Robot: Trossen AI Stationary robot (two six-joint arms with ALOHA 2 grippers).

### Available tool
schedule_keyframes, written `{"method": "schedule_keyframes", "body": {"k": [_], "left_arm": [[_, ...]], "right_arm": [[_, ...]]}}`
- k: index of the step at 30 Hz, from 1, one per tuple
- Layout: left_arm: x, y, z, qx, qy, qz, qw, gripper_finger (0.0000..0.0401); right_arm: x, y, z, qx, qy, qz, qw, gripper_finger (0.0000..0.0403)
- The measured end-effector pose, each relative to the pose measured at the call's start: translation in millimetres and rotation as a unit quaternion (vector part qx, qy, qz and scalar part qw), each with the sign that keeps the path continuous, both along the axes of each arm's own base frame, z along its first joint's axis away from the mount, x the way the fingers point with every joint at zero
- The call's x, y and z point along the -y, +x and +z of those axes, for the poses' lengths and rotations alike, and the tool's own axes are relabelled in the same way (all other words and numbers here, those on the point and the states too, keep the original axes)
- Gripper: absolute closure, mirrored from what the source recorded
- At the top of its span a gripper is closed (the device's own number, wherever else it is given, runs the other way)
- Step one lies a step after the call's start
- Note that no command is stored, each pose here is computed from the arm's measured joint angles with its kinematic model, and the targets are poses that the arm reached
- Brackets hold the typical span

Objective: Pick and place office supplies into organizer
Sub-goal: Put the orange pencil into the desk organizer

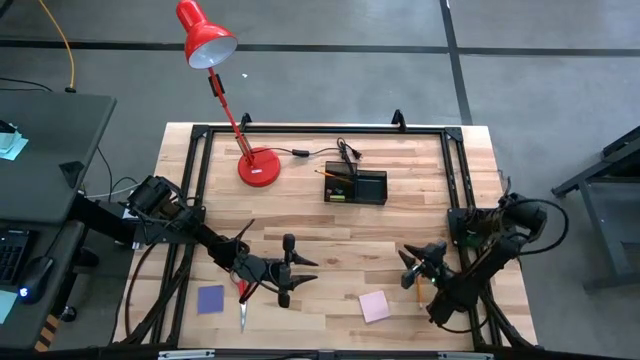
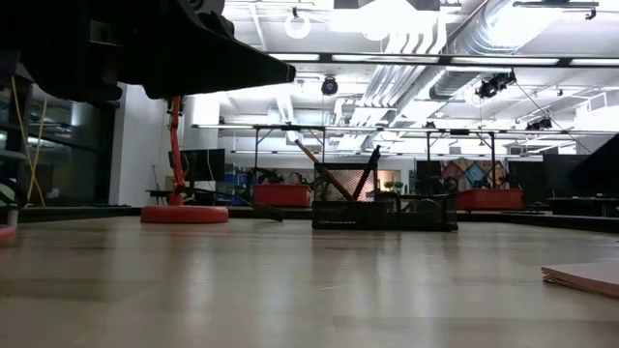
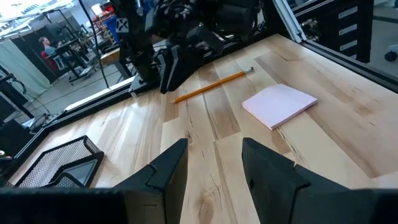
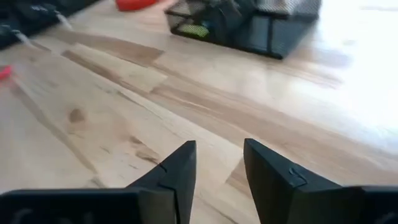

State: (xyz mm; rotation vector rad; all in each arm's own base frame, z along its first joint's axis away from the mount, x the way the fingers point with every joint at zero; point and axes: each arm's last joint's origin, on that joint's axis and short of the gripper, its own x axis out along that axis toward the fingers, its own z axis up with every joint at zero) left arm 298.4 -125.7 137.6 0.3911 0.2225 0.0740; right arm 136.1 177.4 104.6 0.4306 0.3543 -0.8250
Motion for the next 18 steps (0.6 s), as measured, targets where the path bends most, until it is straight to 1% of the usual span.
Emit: {"method": "schedule_keyframes", "body": {"k": [3,7,10,12,14,18], "left_arm": [[0.0,0.0,0.2,0.001,0.0,0.0,1.0,0.0258],[0.0,0.0,0.0,0.0,0.0,0.0,1.0,0.0258],[0.0,0.0,0.0,0.0,-0.002,0.001,1.0,0.0258],[0.0,0.0,0.0,0.001,-0.005,0.001,1.0,0.0258],[0.0,0.0,0.0,0.001,-0.007,0.002,1.0,0.0258],[0.0,0.0,0.0,0.001,-0.009,0.002,1.0,0.0258]], "right_arm": [[0.4,1.5,-0.3,-0.018,0.01,-0.009,1.0,0.0281],[-1.6,1.9,4.0,-0.016,0.036,-0.011,0.999,0.0281],[-0.1,2.4,4.5,-0.054,0.066,-0.035,0.996,0.0281],[1.9,4.4,3.8,-0.069,0.076,-0.049,0.994,0.0281],[5.4,7.5,2.9,-0.093,0.087,-0.069,0.989,0.0281],[13.4,12.5,0.7,-0.161,0.125,-0.125,0.971,0.0281]]}}
